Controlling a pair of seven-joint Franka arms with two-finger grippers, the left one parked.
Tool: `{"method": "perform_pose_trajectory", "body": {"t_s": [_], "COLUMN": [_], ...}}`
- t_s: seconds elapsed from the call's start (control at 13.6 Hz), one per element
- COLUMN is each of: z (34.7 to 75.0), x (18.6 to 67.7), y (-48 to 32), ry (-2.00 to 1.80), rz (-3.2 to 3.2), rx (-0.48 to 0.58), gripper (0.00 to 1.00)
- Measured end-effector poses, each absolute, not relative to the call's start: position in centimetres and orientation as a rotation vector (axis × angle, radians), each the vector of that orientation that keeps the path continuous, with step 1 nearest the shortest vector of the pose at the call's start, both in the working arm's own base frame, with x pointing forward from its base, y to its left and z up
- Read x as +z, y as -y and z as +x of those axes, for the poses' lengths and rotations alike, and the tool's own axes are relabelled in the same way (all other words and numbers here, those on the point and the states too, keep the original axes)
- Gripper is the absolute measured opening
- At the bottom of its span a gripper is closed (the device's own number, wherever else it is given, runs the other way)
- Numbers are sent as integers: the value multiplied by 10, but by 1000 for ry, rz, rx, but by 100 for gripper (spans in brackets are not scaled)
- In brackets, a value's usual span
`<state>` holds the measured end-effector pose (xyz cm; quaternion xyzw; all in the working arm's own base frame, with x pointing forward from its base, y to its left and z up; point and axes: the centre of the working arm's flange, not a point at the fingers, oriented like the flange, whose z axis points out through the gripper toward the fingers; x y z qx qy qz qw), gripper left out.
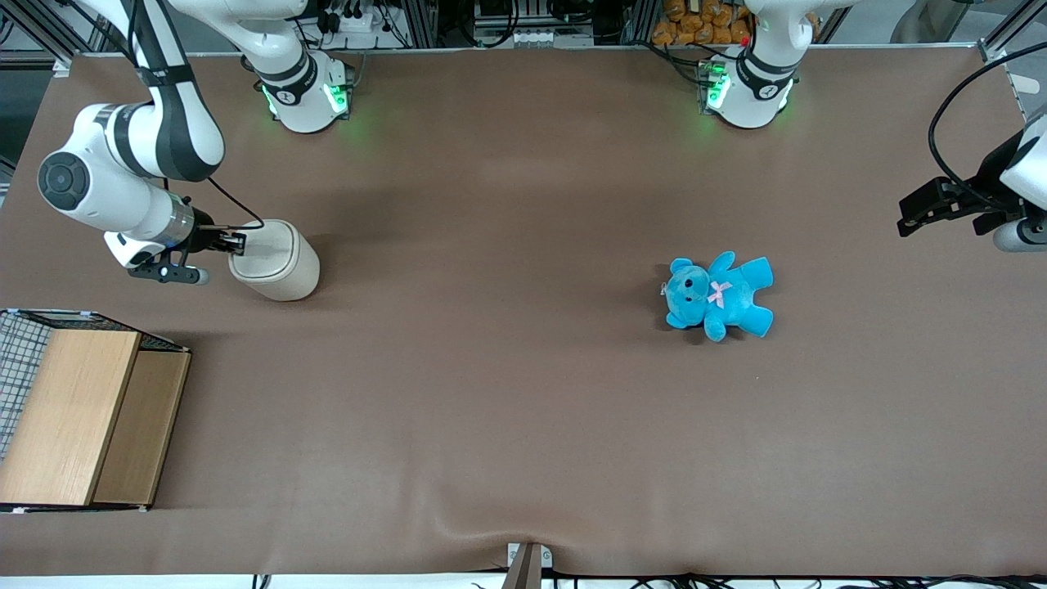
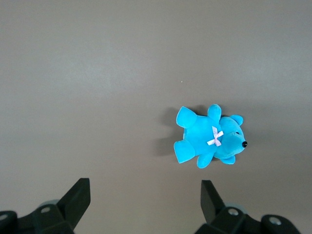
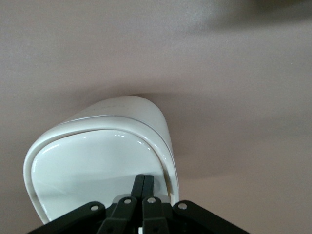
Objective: Open trash can with right arm
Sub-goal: 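Lower the right gripper onto the lid edge of the trash can, then push the lid up and back with the right gripper to flip it open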
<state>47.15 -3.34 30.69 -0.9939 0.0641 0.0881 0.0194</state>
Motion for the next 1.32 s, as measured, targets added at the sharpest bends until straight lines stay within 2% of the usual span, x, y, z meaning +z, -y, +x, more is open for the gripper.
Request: {"method": "perform_pose_trajectory", "body": {"t_s": [0.22, 0.44, 0.88, 1.17, 1.32], "z": [472, 473, 498, 502, 506], "x": [307, 313, 387, 405, 417], "y": [33, 32, 2, -42, -55], "ry": [-199, -193, -243, -260, -248], "rz": [-3084, -3076, -2980, -2956, -2964], "rx": [273, 336, 495, 509, 491], "gripper": [1, 1, 1, 2, 7]}}
